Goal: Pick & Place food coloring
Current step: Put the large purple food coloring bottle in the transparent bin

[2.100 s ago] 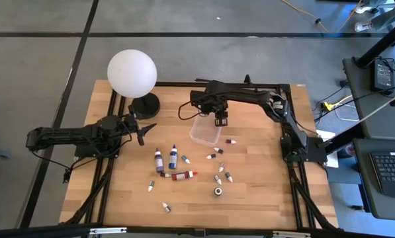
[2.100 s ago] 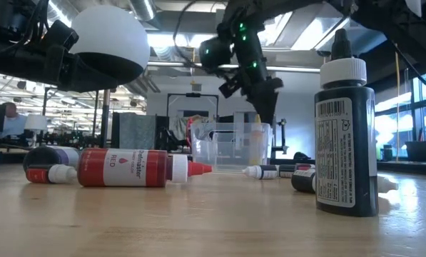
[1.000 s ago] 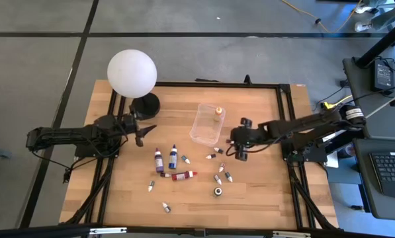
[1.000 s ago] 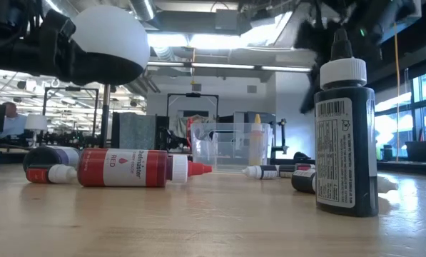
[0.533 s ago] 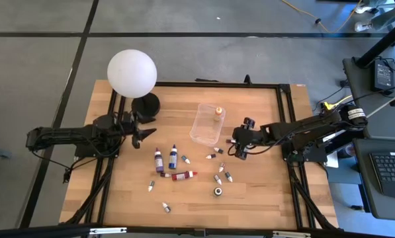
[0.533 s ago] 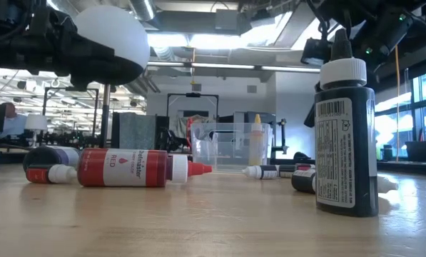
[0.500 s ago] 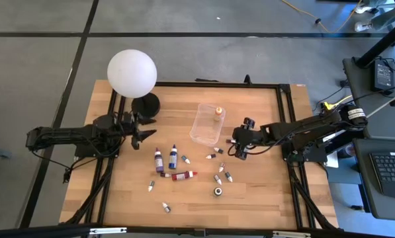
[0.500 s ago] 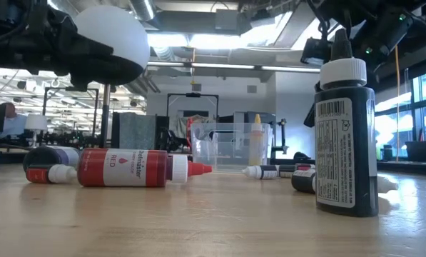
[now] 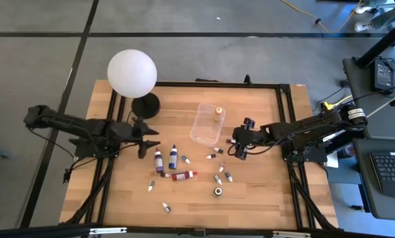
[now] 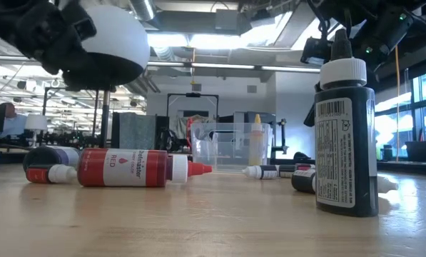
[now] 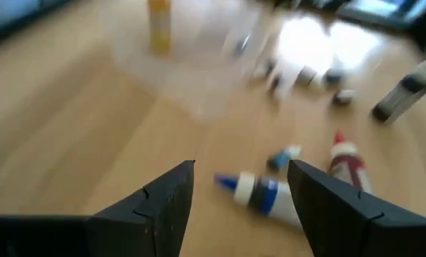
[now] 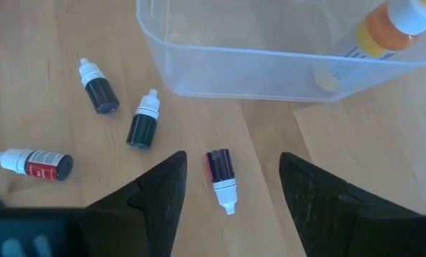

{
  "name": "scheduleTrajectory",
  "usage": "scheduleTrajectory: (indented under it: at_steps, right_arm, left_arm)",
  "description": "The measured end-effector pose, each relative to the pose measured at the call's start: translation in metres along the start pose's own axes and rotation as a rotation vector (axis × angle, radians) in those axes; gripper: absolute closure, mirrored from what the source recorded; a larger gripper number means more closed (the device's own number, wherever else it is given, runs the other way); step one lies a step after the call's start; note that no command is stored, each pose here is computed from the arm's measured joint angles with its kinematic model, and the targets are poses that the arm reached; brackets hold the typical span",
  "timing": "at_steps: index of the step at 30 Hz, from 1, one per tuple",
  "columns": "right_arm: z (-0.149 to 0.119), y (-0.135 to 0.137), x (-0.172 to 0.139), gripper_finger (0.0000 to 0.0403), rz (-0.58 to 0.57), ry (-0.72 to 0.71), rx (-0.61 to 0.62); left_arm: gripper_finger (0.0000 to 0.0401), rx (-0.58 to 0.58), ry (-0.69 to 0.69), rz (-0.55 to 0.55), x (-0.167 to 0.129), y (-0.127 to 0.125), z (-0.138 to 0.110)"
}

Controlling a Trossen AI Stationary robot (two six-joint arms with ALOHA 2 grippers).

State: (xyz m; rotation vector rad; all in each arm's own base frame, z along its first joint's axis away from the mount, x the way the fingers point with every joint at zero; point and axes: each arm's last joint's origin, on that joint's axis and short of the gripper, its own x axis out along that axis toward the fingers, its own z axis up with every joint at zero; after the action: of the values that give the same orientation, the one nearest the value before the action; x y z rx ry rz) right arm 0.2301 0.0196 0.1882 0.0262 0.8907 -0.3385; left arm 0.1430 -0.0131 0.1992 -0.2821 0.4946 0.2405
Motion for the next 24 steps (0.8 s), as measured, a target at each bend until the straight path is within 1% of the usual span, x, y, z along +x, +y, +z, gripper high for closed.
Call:
scheduleTrajectory:
  at_steps: [7, 10, 14, 16, 19, 24]
  right_arm:
    - [0.000, 0.000, 0.000, 0.0176, 0.000, -0.001, 0.004]
    - [0.000, 0.000, 0.000, 0.0176, 0.000, 0.000, 0.000]
    - [0.000, 0.000, 0.000, 0.0176, 0.000, 0.000, -0.001]
    - [0.000, 0.000, 0.000, 0.0176, 0.000, 0.000, -0.002]
    - [0.000, 0.000, 0.000, 0.0176, 0.000, 0.000, -0.002]
    - [0.000, 0.000, 0.000, 0.0176, 0.001, 0.000, -0.002]
  left_arm:
    - [0.0177, -0.200, 0.293, 0.162, 0.015, -0.028, 0.022]
    - [0.0179, -0.274, 0.383, 0.252, 0.026, -0.040, 0.033]
    - [0.0180, -0.408, 0.464, 0.372, 0.040, -0.052, 0.045]
    - [0.0178, -0.482, 0.519, 0.413, 0.047, -0.055, 0.045]
    - [0.0179, -0.571, 0.601, 0.435, 0.057, -0.059, 0.037]
    - [0.0183, -0.687, 0.639, 0.525, 0.071, -0.060, 0.026]
